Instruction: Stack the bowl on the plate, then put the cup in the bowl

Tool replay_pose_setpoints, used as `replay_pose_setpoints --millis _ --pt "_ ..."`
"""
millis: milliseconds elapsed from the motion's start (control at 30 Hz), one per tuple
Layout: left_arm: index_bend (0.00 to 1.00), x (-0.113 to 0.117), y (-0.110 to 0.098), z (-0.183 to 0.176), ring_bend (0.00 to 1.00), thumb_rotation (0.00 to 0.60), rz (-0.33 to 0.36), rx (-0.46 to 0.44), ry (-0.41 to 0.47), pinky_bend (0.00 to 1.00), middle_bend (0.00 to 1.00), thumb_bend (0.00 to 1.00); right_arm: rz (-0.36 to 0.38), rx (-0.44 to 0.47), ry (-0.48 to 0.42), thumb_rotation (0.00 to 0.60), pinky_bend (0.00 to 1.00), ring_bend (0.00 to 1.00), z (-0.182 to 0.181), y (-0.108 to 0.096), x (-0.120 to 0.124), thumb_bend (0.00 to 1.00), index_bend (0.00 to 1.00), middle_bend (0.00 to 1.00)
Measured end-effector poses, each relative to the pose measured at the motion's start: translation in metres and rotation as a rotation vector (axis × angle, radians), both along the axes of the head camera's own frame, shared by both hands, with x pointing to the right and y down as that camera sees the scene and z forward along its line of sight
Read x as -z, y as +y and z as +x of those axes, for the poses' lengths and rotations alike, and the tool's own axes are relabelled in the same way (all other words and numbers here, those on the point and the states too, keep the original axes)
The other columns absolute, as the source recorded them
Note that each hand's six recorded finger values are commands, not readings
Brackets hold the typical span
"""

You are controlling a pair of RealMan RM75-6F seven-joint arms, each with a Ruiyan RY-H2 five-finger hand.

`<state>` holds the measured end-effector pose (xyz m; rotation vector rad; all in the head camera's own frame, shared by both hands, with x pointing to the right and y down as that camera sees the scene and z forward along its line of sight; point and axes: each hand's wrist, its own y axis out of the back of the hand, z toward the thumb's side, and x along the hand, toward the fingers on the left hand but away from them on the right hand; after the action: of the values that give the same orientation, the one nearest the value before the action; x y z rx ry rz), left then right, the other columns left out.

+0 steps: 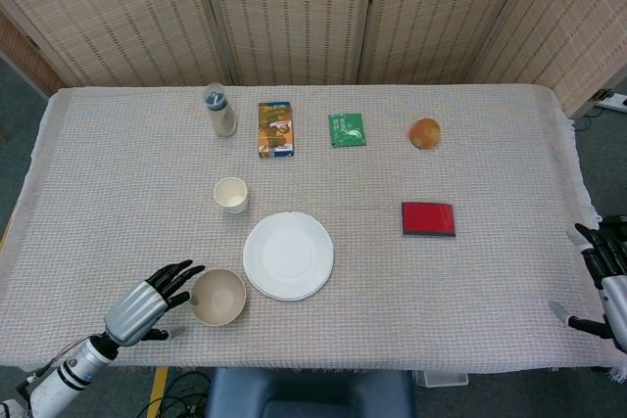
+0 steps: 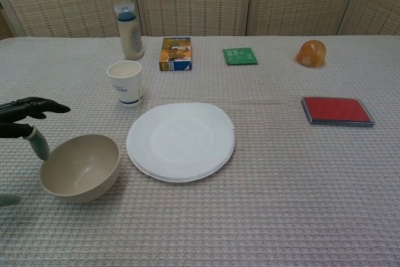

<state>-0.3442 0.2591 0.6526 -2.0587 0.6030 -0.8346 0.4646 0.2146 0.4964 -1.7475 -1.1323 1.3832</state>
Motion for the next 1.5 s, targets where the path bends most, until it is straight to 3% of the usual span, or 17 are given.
replay_pose_setpoints --millis 200,567,1500 --pt "0.45 -0.009 -0.001 0.013 0.00 0.600 -0.018 -0.009 0.019 0.20 0.10 0.16 0.073 -0.005 -0.077 0.600 0.00 0.00 0.018 -0.001 0.028 0.20 0.00 0.03" --pt "0.49 -0.021 -0.004 0.021 0.00 0.600 -0.035 -0.034 0.007 0.20 0.10 0.24 0.044 0.025 -0.071 0.600 0.00 0.00 0.016 0.000 0.024 0.20 0.00 0.03" --pt "0.59 -0.030 0.002 0.034 0.00 0.600 -0.026 -0.049 -0.016 0.20 0.14 0.34 0.068 0.030 -0.105 0.600 0.00 0.00 0.018 0.001 0.031 0.20 0.00 0.03"
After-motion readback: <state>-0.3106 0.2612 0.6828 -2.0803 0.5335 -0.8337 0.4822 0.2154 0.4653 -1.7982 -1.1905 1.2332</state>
